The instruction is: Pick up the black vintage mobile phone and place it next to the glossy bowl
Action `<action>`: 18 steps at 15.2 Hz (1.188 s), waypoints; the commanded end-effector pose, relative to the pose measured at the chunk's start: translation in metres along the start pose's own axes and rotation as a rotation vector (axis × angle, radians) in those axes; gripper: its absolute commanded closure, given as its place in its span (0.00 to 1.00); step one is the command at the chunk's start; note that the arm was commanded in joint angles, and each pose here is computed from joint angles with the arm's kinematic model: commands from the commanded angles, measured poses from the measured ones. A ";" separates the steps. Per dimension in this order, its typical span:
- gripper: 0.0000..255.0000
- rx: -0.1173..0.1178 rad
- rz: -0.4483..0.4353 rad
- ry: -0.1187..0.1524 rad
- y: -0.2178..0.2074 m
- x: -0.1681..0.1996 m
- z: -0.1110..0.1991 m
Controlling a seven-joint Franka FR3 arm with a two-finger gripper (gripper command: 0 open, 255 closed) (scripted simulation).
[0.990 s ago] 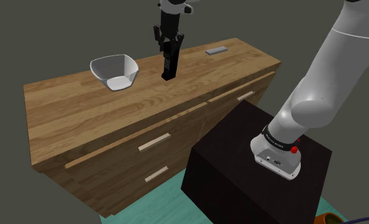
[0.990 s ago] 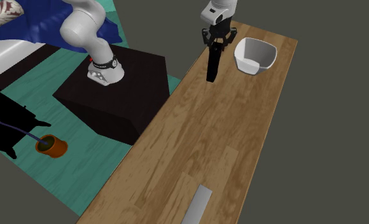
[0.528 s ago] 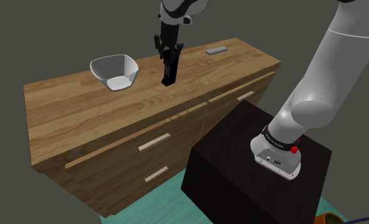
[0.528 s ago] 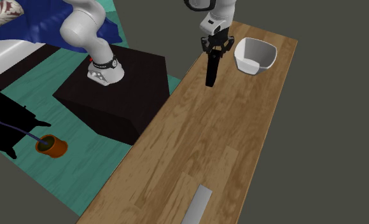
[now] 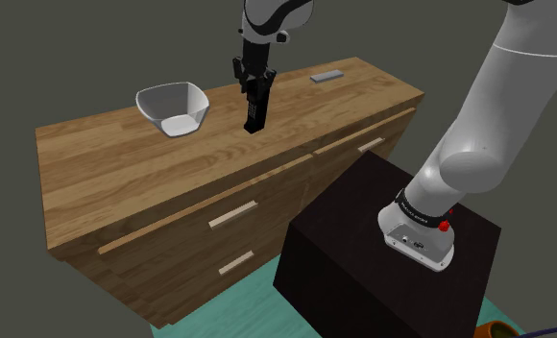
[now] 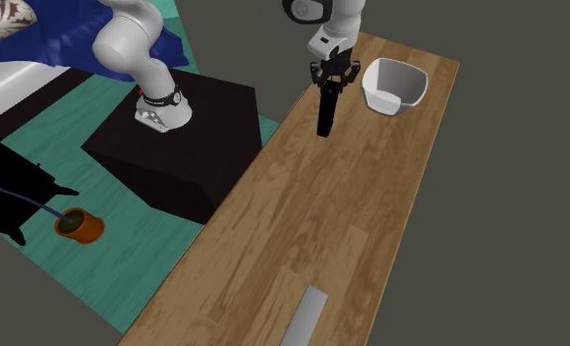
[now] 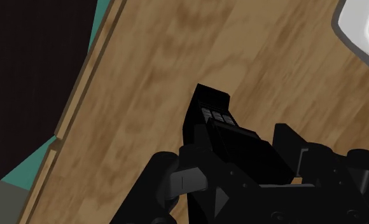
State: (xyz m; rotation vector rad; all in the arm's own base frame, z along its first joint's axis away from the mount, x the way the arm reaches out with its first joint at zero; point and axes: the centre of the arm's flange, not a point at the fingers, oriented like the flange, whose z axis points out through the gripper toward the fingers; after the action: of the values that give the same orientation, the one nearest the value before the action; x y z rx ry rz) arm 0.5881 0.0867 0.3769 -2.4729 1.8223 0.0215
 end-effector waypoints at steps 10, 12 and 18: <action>0.00 0.001 0.000 0.000 0.000 0.000 -0.027; 0.00 0.001 0.000 0.000 0.000 0.000 -0.050; 0.00 0.001 0.000 0.000 0.000 0.000 -0.050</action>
State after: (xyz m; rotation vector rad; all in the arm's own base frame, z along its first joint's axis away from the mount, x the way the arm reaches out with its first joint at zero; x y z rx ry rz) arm 0.5867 0.0835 0.4271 -2.4723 1.8218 0.0202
